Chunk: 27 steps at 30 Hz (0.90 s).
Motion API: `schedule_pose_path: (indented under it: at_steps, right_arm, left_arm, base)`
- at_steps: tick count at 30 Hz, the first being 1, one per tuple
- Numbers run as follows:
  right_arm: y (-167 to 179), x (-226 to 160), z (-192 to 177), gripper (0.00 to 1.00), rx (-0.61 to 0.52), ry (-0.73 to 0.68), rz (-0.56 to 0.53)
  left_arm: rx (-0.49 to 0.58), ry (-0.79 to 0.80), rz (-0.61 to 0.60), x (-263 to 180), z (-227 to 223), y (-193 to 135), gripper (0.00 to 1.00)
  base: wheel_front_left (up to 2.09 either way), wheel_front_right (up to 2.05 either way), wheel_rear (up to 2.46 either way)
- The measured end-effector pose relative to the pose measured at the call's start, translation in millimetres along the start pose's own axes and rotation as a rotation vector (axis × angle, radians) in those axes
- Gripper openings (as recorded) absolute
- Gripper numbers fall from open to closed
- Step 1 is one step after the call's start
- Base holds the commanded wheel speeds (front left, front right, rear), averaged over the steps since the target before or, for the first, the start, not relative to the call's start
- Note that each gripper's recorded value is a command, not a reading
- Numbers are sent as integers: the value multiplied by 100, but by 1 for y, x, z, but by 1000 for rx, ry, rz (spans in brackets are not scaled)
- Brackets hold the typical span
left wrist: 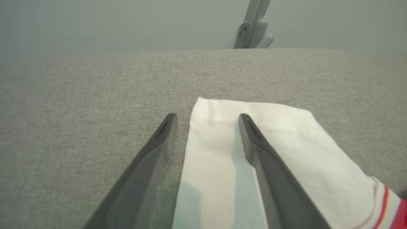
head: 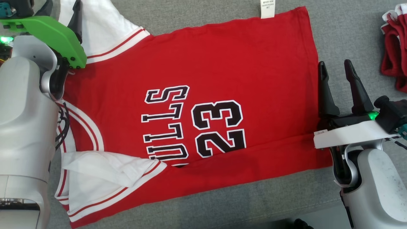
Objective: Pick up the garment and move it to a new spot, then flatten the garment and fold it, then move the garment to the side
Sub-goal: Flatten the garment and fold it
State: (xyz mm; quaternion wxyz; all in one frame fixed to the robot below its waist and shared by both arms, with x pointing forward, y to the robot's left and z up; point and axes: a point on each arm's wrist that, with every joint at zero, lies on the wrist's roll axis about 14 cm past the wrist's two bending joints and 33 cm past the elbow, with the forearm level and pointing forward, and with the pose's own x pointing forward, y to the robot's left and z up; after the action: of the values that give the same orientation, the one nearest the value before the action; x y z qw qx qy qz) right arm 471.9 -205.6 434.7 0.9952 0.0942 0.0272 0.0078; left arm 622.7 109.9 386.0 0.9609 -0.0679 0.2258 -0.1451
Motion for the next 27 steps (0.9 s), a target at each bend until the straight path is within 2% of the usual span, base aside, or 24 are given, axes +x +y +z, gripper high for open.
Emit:
schedule_pose_path:
  at_steps: [4, 5, 6, 7, 12, 18, 22, 27]
  right_arm:
    - [-11, 0, -5, 100, -9, 16, -22]
    - [-14, 1, -6, 100, -13, 18, -26]
    - [-16, 1, -6, 100, -16, 18, -31]
    - [-18, 2, -6, 100, -18, 21, -34]
    - [-28, 24, 5, 100, -40, 2, -34]
    - [-33, 62, 2, 100, -61, 50, -10]
    - [-20, 86, -11, 100, -70, 103, 38]
    - [-3, 98, -40, 100, -80, 191, 95]
  left_arm:
    - [-23, 68, 4, 11, -22, 1, 100]
    - [-26, 73, 4, 13, -23, 1, 79]
    - [-25, 78, 3, 15, -23, 0, 26]
    - [-27, 79, 4, 16, -23, 0, 0]
    - [-26, 81, 3, 14, -24, -3, 0]
    - [-22, 69, -1, 8, -20, -4, 0]
    - [-21, 61, -2, 4, -19, -5, 0]
    - [-13, 36, 12, -3, -16, 2, 0]
  base:
    - [0, 0, 0]
    - [0, 0, 0]
    - [0, 0, 0]
    - [0, 0, 0]
    - [0, 0, 0]
    - [0, 0, 0]
    - [0, 0, 0]
    - [0, 0, 0]
